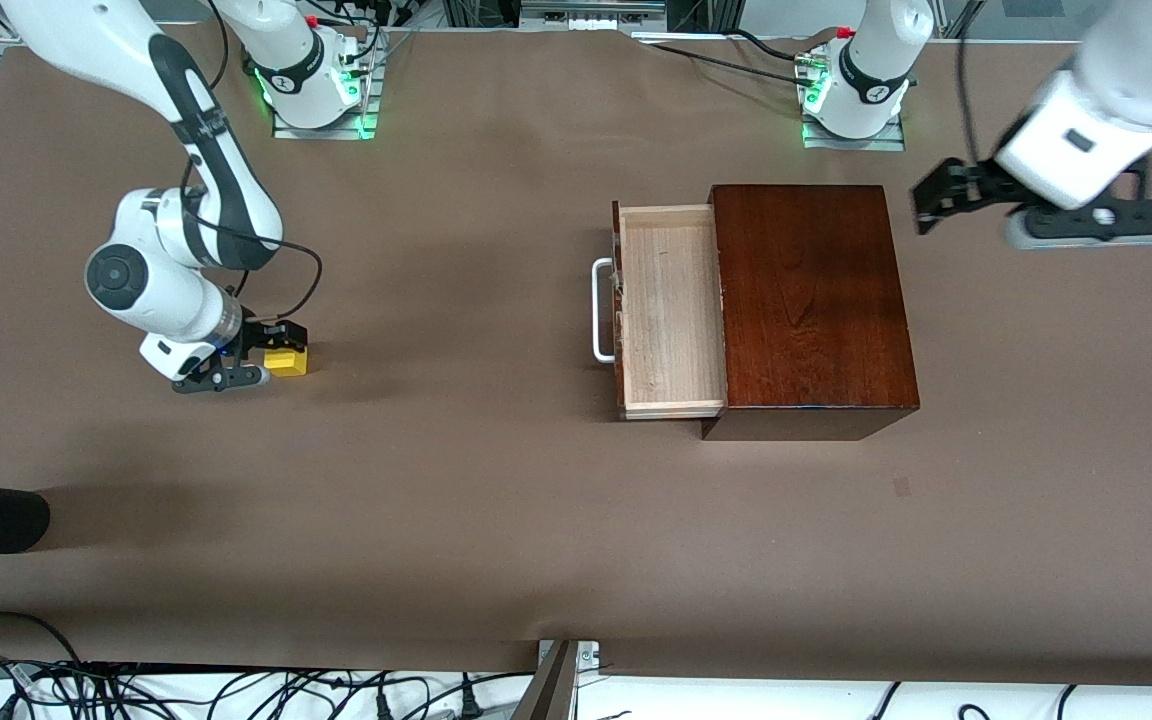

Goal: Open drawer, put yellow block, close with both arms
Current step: 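Release the handle with the left gripper while the right gripper reaches the cube, then grasp the yellow cube with the right gripper and lift it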

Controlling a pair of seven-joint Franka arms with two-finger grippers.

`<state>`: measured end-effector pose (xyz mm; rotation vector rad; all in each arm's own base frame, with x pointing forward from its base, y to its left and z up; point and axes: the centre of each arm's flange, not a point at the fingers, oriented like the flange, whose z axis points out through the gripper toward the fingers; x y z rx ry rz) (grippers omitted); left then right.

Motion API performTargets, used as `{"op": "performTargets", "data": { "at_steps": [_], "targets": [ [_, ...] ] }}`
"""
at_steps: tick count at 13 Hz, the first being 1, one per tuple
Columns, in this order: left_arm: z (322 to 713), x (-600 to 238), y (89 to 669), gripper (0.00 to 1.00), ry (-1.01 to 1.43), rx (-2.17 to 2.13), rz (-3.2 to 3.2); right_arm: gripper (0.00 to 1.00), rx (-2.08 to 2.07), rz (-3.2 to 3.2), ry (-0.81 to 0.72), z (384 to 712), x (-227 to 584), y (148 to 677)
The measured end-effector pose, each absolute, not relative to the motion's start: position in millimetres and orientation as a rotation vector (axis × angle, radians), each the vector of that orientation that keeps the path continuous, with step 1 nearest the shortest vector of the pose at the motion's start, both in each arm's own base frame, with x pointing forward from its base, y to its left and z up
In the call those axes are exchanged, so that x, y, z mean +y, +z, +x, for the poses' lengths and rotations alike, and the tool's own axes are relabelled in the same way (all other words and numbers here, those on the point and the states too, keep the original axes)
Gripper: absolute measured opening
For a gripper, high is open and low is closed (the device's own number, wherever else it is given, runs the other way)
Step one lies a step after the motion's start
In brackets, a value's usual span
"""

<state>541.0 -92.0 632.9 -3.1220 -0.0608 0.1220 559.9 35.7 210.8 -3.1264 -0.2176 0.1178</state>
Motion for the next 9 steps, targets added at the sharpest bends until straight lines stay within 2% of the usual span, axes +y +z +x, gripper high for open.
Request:
{"op": "performTargets", "data": {
  "at_steps": [4,5,8,9],
  "targets": [
    [536.2,-22.9,632.2,1.00,0.142,-0.005,-3.137,1.00,-0.221,-3.130,0.142,557.1,34.9,178.7],
    [535.8,-12.4,628.5,1.00,0.155,-0.007,-3.138,0.95,-0.222,-3.130,0.140,557.4,34.9,178.8],
    [535.0,-4.7,618.9,1.00,0.170,-0.009,-3.140,0.56,-0.225,-3.130,0.134,558.8,35.0,180.4],
    [533.9,-4.7,618.3,1.00,0.161,-0.008,-3.141,0.56,-0.226,-3.130,0.134,558.8,35.0,180.4]
  ]
}}
